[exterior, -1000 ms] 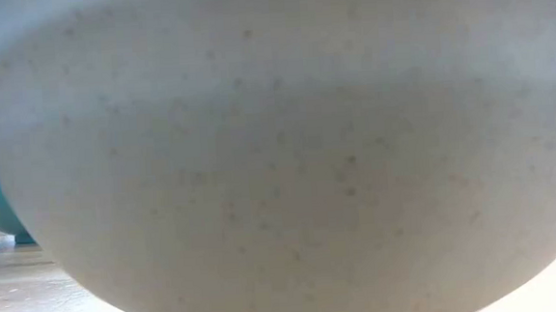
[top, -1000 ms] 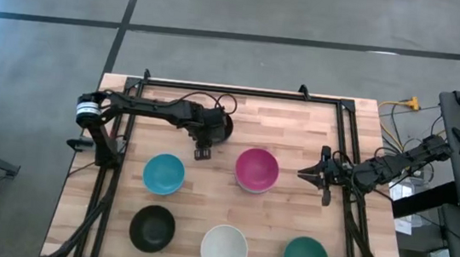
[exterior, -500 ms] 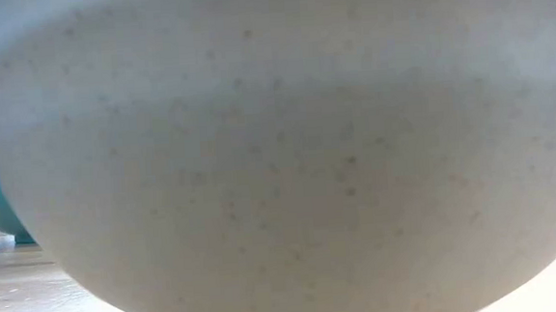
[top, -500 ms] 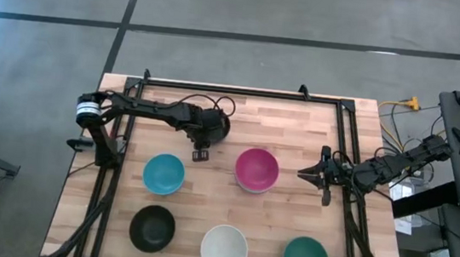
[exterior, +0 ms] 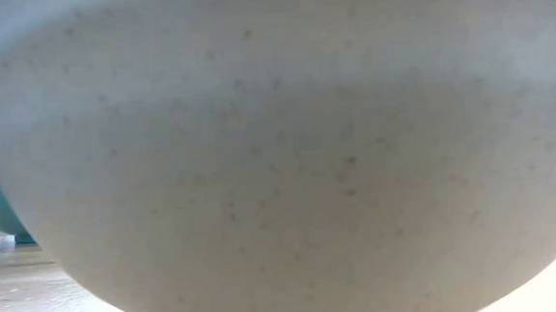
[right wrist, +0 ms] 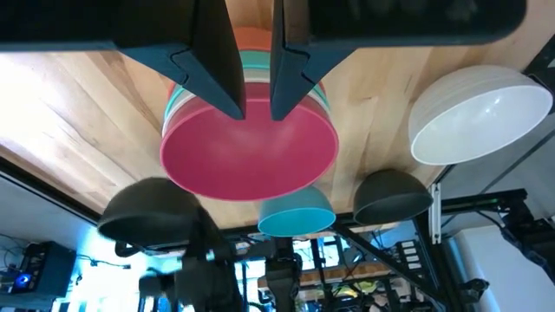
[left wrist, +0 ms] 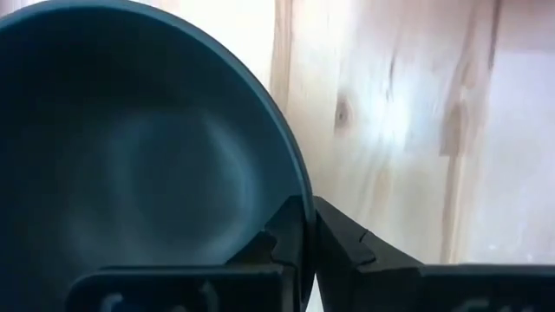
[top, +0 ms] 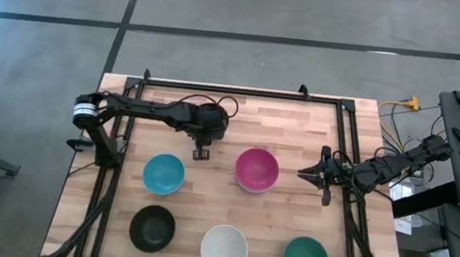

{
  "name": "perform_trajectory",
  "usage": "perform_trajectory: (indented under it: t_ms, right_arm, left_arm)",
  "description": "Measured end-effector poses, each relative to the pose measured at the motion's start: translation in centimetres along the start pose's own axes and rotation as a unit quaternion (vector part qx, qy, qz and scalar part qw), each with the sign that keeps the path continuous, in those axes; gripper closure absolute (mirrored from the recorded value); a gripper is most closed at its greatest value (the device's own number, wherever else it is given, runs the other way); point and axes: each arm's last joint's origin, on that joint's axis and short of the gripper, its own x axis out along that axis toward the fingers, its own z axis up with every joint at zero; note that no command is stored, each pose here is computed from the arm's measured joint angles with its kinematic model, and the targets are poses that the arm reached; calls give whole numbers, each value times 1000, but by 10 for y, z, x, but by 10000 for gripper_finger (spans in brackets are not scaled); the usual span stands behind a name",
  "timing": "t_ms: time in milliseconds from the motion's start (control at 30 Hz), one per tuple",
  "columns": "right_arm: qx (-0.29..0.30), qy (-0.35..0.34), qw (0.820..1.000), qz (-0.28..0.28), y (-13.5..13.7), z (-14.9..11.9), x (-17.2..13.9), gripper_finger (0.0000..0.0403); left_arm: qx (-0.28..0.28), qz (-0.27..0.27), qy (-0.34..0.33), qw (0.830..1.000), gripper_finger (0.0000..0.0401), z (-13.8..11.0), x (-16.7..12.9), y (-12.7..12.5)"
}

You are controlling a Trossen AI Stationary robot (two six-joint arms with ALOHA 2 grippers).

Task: Nest bowls inside each other
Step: Stack the top black bowl on the pink bowl

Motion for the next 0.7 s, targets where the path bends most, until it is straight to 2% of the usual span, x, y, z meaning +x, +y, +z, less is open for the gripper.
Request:
perform_trajectory:
  t_ms: [267,433,567,633,700]
  right_arm:
    - [1,0,1000,0,0,0,0,351]
    - [2,0,1000,0,0,0,0,351]
    - [0,2,1000,0,0,0,0,351]
    - [-1,2,1000,0,0,0,0,351]
    - [-7,2,1000,-1,0,0,0,351]
  left_arm:
    - [40,59,-73,995,400,12,-52,-26]
    - [139,54,-127,981,400,11,-80,-58]
    - [247,63,-179,950,401,13,-96,-87]
    - [311,107,-196,924,401,17,-100,-102]
    - [347,180,-206,897,401,23,-101,-113]
